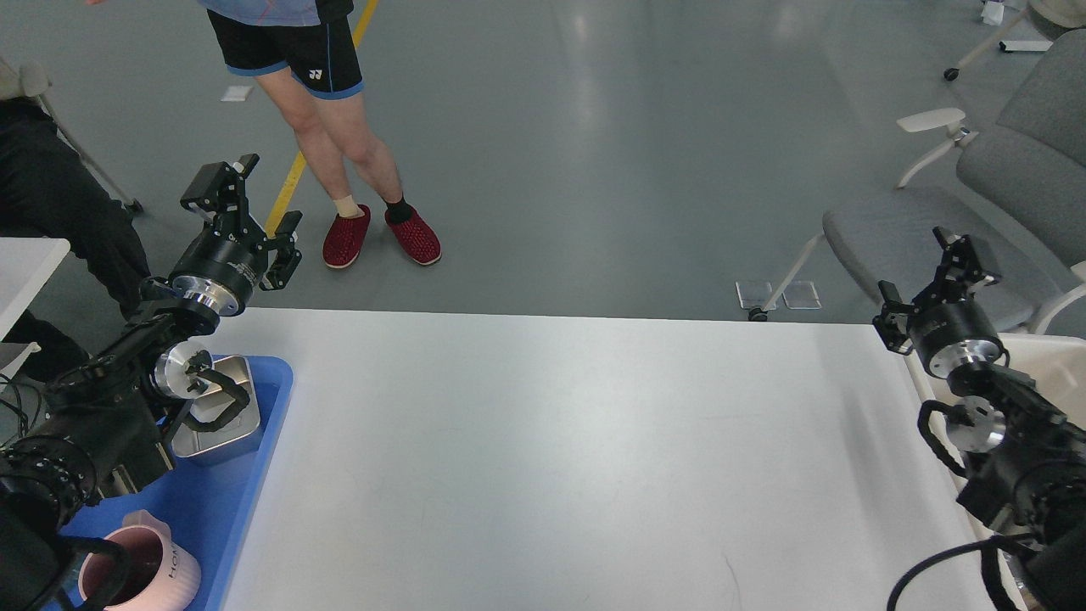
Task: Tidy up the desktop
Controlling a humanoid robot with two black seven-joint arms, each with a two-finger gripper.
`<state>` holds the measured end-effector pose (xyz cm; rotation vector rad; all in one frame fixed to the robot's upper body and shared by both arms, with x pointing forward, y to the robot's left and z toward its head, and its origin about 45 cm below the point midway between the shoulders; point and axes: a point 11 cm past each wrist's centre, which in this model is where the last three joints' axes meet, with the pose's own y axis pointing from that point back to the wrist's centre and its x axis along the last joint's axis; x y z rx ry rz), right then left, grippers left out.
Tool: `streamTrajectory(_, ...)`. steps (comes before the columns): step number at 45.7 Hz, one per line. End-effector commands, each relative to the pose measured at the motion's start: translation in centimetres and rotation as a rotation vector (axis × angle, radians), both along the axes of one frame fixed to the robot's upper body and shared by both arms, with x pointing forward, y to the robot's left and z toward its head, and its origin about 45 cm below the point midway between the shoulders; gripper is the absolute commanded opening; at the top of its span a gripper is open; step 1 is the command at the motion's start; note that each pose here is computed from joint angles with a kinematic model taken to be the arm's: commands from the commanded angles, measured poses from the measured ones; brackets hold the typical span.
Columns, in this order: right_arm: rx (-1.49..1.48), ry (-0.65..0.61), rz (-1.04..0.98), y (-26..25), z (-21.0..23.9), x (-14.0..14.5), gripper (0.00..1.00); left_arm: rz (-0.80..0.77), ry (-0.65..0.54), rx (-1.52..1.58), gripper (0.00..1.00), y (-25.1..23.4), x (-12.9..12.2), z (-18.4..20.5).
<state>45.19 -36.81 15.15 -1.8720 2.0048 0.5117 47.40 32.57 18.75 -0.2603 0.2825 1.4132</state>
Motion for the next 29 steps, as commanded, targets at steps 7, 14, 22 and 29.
streamTrajectory(7,0.114,-0.052,0.115,8.3,0.9,1.9,1.0,-0.01,-0.008,-0.02,0.91,-1.5,-0.1,-0.5)
streamTrajectory(14,0.105,-0.039,0.086,8.7,1.1,2.3,1.0,0.013,-0.005,-0.013,0.92,-1.8,0.0,-0.7)
streamTrajectory(22,0.102,-0.023,0.081,9.8,0.9,2.4,1.0,0.038,0.001,-0.006,0.93,-2.2,-0.1,-1.1)
streamTrajectory(29,0.093,-0.013,0.078,9.9,0.7,2.3,1.0,0.033,0.004,-0.012,0.93,-2.6,-0.1,-1.3)
